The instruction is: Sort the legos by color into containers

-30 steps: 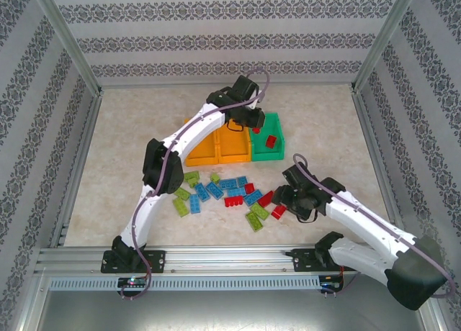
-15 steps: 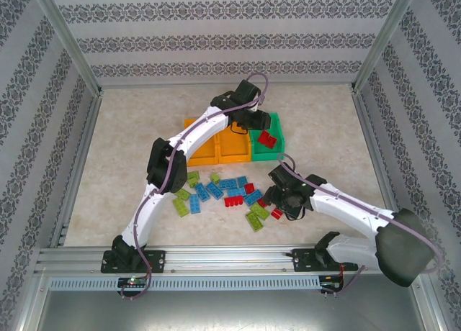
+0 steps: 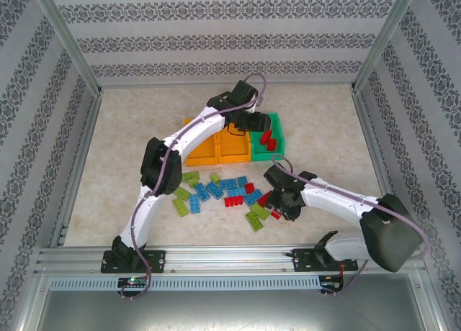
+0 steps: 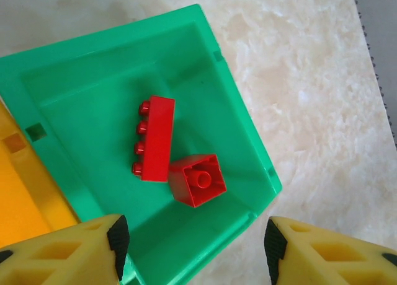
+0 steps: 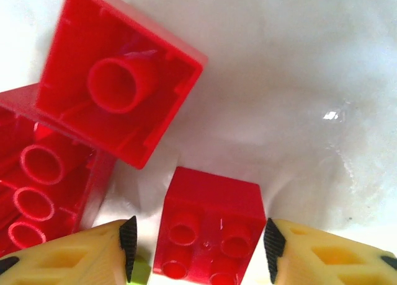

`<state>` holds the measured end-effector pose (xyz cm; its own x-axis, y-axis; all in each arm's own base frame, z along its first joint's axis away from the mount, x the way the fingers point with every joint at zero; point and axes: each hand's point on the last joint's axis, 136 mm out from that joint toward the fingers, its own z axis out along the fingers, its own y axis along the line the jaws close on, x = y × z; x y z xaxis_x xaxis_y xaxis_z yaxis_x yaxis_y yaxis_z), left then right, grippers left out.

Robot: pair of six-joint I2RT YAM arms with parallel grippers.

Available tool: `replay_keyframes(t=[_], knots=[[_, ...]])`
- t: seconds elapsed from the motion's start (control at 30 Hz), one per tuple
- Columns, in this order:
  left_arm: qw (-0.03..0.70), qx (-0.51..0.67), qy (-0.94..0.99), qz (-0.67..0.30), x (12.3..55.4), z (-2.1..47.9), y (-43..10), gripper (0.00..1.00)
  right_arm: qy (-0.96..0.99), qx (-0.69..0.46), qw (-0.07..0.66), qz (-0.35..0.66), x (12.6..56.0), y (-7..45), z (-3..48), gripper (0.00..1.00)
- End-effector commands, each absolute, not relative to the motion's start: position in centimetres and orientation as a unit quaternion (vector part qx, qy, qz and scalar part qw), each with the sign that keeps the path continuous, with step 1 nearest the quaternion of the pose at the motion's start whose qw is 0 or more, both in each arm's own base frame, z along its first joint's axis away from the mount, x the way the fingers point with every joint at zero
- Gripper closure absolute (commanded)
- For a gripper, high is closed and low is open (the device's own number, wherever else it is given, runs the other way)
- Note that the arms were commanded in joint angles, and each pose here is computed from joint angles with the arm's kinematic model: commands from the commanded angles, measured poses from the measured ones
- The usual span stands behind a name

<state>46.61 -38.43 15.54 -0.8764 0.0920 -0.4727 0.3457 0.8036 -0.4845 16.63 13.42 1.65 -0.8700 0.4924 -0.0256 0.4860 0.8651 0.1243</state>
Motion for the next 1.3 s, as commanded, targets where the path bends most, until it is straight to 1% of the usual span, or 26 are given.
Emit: replay_keyframes(t=[0.0, 0.13, 0.23, 0.3, 0.5, 0.63, 0.77, 0.87, 0.97, 1.07, 1.27], knots=[[0.259, 0.145, 0.906, -0.301, 46.7, 19.1, -37.8, 0.37, 0.966, 0.255, 0.036, 0.028, 16.5, 12.6, 1.5, 0.47], [0.263, 0.156, 0.904, -0.297, 46.1, 19.2, -37.3, 0.36, 0.965, 0.256, 0.046, 0.023, 16.5, 12.2, 1.9, 0.6], [0.271, 0.162, 0.902, -0.295, 45.7, 19.4, -36.9, 0.33, 0.965, 0.254, 0.062, 0.022, 16.8, 11.8, 2.9, 0.67], [0.274, 0.161, 0.902, -0.292, 45.5, 19.3, -36.5, 0.32, 0.966, 0.246, 0.077, 0.029, 17.3, 11.9, 3.9, 0.69], [0.317, 0.154, 0.887, -0.298, 44.5, 20.4, -34.8, 0.23, 0.967, 0.202, 0.14, 0.072, 20.7, 12.8, 8.6, 0.7], [0.34, 0.145, 0.882, -0.292, 43.5, 20.5, -33.0, 0.18, 0.951, 0.215, 0.188, 0.121, 23.9, 12.4, 11.4, 0.69], [0.32, 0.152, 0.89, -0.287, 41.7, 19.4, -31.9, 0.17, 0.92, 0.25, 0.221, 0.207, 28.5, 12.2, 13.2, 0.69], [0.29, 0.157, 0.902, -0.279, 39.7, 17.9, -30.9, 0.17, 0.907, 0.248, 0.241, 0.238, 32.2, 12.3, 15.0, 0.69], [0.272, 0.148, 0.912, -0.27, 38.0, 16.7, -29.7, 0.17, 0.916, 0.213, 0.238, 0.242, 35.1, 13.3, 16.0, 0.68], [0.262, 0.133, 0.918, -0.266, 36.8, 15.8, -28.7, 0.17, 0.926, 0.188, 0.22, 0.241, 37.7, 14.3, 15.7, 0.68], [0.233, 0.082, 0.945, -0.213, 35.3, 13.4, -25.8, 0.17, 0.932, 0.205, 0.197, 0.226, 41.3, 14.1, 14.3, 0.68]])
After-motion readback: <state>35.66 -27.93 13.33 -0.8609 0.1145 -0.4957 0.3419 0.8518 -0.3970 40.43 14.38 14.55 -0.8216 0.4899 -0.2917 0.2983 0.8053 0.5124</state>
